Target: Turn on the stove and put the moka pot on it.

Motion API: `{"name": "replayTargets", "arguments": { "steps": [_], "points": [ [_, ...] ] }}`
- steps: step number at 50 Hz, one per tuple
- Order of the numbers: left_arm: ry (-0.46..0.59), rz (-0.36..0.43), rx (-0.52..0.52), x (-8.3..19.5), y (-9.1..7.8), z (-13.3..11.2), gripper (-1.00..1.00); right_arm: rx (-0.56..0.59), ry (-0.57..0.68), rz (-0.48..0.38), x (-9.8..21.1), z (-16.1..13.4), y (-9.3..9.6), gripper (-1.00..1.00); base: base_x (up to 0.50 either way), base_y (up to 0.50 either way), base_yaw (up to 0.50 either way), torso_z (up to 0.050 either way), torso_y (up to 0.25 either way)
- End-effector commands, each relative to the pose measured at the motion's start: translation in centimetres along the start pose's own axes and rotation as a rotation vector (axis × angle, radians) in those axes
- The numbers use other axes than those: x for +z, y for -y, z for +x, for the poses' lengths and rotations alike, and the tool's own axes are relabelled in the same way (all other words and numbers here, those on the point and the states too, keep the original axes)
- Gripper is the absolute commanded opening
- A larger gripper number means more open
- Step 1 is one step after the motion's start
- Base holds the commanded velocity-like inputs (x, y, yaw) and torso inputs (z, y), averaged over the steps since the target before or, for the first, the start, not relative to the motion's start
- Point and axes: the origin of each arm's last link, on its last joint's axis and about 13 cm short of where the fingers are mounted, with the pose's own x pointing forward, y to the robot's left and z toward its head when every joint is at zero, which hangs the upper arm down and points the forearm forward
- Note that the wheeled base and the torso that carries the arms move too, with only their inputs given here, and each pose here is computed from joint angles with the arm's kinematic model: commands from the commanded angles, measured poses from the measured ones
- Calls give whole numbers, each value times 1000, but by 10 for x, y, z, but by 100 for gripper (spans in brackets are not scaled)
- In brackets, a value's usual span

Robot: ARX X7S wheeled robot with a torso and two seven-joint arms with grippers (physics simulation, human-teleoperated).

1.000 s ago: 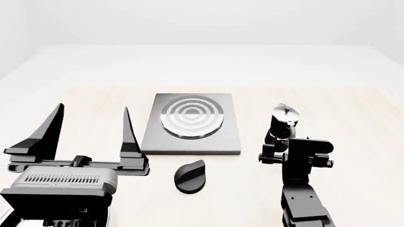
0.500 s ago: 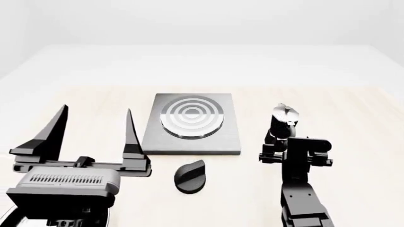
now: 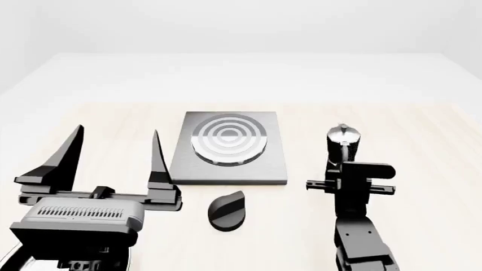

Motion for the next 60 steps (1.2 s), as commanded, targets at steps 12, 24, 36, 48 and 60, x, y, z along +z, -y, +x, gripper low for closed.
{"name": "replayTargets", "arguments": {
  "steps": [12, 24, 36, 48, 60],
  "points": [
    [-1, -2, 4, -1, -1, 0, 100, 3, 150, -37, 66, 19, -3, -100, 0, 0, 0, 0, 1],
    [-1, -5, 4, -2, -1, -1, 100, 38, 194, -41, 93, 40, -15, -100, 0, 0, 0, 0, 1],
    [-8, -7, 3, -4, 0, -1, 100, 32, 162, -17, 117, 68, -20, -100, 0, 0, 0, 0, 1],
    [-8, -4, 4, -1, 0, 0, 100, 8, 131, -47, 127, 72, -19, -100, 0, 0, 0, 0, 2],
    [-3, -8, -1, 0, 2, 2, 100, 31, 127, -38, 134, 72, -26, -100, 0, 0, 0, 0, 1]
  ]
}}
